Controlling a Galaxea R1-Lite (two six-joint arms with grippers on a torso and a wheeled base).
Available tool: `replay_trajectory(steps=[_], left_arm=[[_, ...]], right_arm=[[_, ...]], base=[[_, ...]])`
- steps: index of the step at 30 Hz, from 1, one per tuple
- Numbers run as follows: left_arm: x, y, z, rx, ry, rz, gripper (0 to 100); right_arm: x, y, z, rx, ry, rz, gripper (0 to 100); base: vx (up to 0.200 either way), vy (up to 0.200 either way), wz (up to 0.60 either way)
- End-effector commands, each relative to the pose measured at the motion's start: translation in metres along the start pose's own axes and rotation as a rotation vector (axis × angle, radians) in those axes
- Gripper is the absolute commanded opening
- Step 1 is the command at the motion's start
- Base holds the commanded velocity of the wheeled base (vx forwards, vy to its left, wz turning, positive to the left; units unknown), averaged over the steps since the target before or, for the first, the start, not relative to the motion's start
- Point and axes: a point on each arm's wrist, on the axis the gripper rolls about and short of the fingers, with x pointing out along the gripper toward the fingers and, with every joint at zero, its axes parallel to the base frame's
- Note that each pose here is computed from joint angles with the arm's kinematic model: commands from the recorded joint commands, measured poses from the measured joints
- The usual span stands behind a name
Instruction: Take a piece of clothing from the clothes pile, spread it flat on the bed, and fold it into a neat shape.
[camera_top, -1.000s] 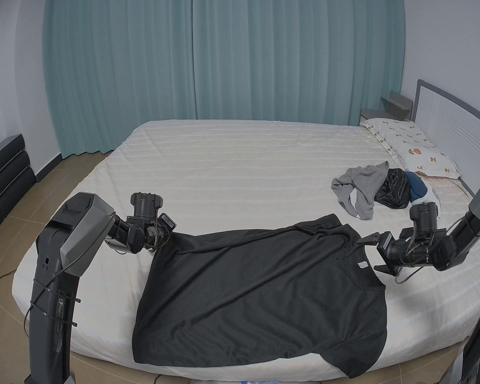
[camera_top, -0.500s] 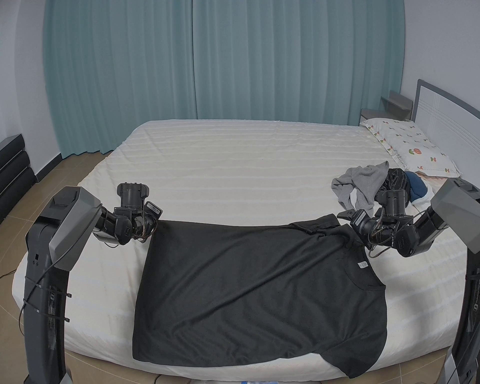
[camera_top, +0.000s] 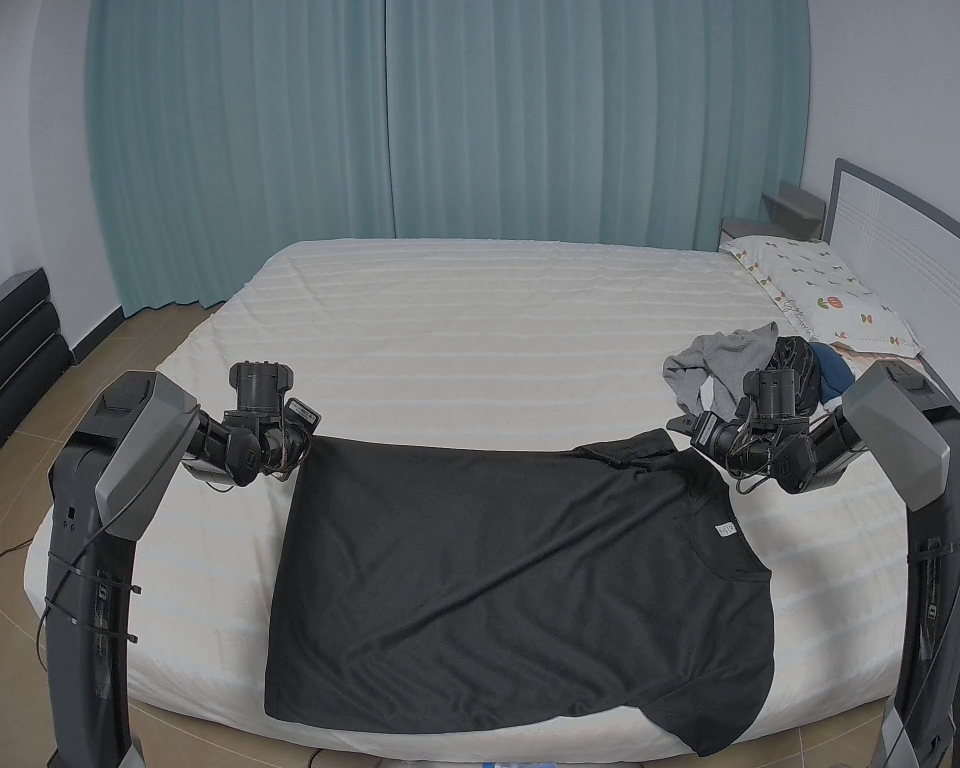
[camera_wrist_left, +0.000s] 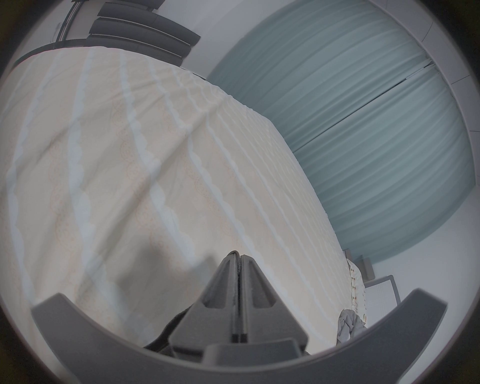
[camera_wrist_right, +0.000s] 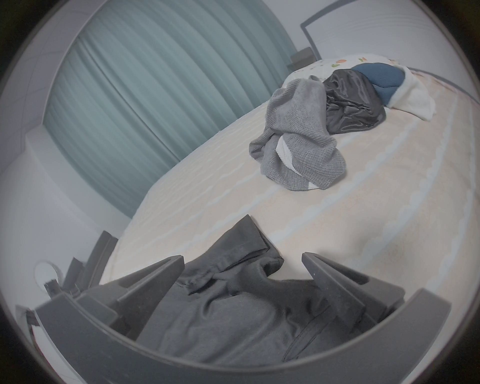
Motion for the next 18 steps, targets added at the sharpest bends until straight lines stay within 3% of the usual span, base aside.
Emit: replay_trajectory(steps=[1,3,4,11,18], left_arm=[[0.0,-0.001,0.0,0.0,0.003,-0.003,0],[0.0,-0.001,0.0,0.0,0.004,-0.006,0],[0.0,-0.001,-0.001,0.001,0.008,-0.006,0],[0.0,-0.001,-0.001,0.004,0.007,-0.007,0],[0.008,-0.001,-0.002,0.008,-0.005,-0.013,0]], right_arm=[[0.019,-0.009,-0.014,-0.042,0.031,-0.013,100],[0.022,-0.007,-0.016,-0.056,0.033,-0.01,100],[0.024,-0.006,-0.015,-0.075,0.029,-0.005,0],[0.032,-0.009,-0.014,-0.09,0.039,-0.014,0],[0.032,-0.015,0.015,-0.023,-0.042,-0.004,0]], base=[[0.0,0.0,0.0],[0.0,0.0,0.0],[0.0,0.0,0.0],[0.0,0.0,0.0],[0.0,0.0,0.0]])
